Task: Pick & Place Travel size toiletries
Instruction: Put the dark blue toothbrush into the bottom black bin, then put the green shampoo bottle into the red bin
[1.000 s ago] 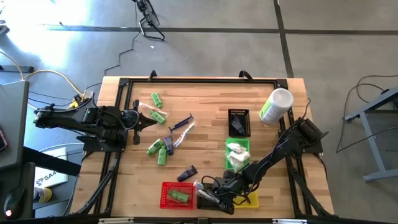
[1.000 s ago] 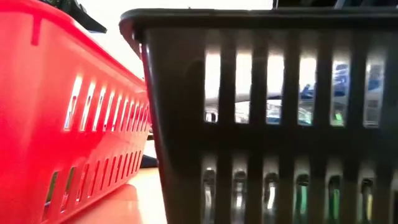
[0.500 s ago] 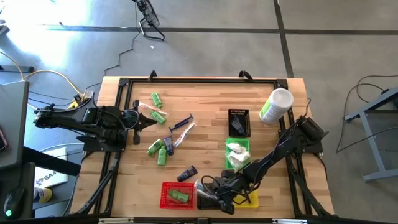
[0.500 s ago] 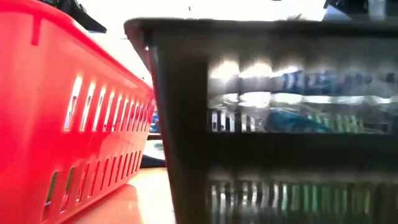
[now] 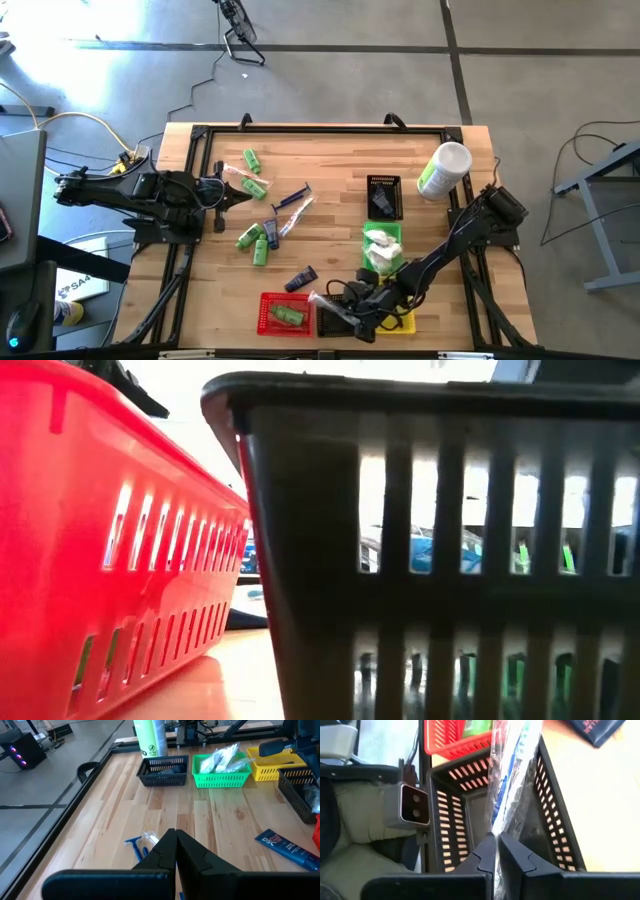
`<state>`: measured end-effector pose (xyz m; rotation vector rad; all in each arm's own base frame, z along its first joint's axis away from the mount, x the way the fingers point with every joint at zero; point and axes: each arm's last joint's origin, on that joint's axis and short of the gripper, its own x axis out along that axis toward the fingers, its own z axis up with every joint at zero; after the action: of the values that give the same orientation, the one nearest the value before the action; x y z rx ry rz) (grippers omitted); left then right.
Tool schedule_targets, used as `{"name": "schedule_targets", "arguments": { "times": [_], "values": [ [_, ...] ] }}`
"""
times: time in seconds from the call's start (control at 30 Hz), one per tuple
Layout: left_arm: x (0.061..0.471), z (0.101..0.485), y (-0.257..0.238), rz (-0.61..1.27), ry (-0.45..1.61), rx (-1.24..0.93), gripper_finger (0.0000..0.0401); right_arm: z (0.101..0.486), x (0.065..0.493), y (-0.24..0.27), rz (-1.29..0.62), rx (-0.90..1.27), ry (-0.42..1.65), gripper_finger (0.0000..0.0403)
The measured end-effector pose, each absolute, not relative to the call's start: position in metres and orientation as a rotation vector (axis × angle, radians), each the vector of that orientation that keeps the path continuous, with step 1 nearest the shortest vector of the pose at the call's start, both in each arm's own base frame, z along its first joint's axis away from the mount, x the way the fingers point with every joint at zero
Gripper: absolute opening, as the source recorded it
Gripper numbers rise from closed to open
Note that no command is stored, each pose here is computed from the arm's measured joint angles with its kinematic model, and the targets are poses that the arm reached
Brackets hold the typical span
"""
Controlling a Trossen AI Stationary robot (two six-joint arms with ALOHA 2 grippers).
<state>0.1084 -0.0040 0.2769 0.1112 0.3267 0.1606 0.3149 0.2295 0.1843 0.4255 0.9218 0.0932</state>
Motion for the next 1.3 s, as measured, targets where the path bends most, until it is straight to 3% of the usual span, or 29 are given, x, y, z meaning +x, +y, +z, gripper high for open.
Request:
{"name": "schedule_targets", "arguments": {
  "times": [0.13, 0.4, 0.53, 0.7, 1.07, 1.3],
  "values": [
    [0.108, 0.277, -0.004, 0.161, 0.326, 0.111, 0.0, 0.184, 0.315, 0.23, 0.082, 0.446, 0.922, 0.0027],
    [0.108, 0.277, -0.004, 0.161, 0.326, 0.111, 0.0, 0.185, 0.314, 0.228, 0.074, 0.4, 0.913, 0.0114],
    [0.108, 0.277, -0.004, 0.161, 0.326, 0.111, 0.0, 0.197, 0.313, 0.224, 0.091, 0.396, 0.891, 0.0131],
    [0.108, 0.277, -0.004, 0.161, 0.326, 0.111, 0.0, 0.218, 0.306, 0.215, 0.097, 0.413, 0.878, 0.0112],
    [0.108, 0.277, -0.004, 0.161, 0.326, 0.111, 0.0, 0.25, 0.283, 0.199, 0.062, 0.419, 0.908, 0.0009],
    [0.108, 0.277, -0.004, 0.161, 0.326, 0.111, 0.0, 0.255, 0.277, 0.194, 0.062, 0.368, 0.928, 0.0003]
  ]
}}
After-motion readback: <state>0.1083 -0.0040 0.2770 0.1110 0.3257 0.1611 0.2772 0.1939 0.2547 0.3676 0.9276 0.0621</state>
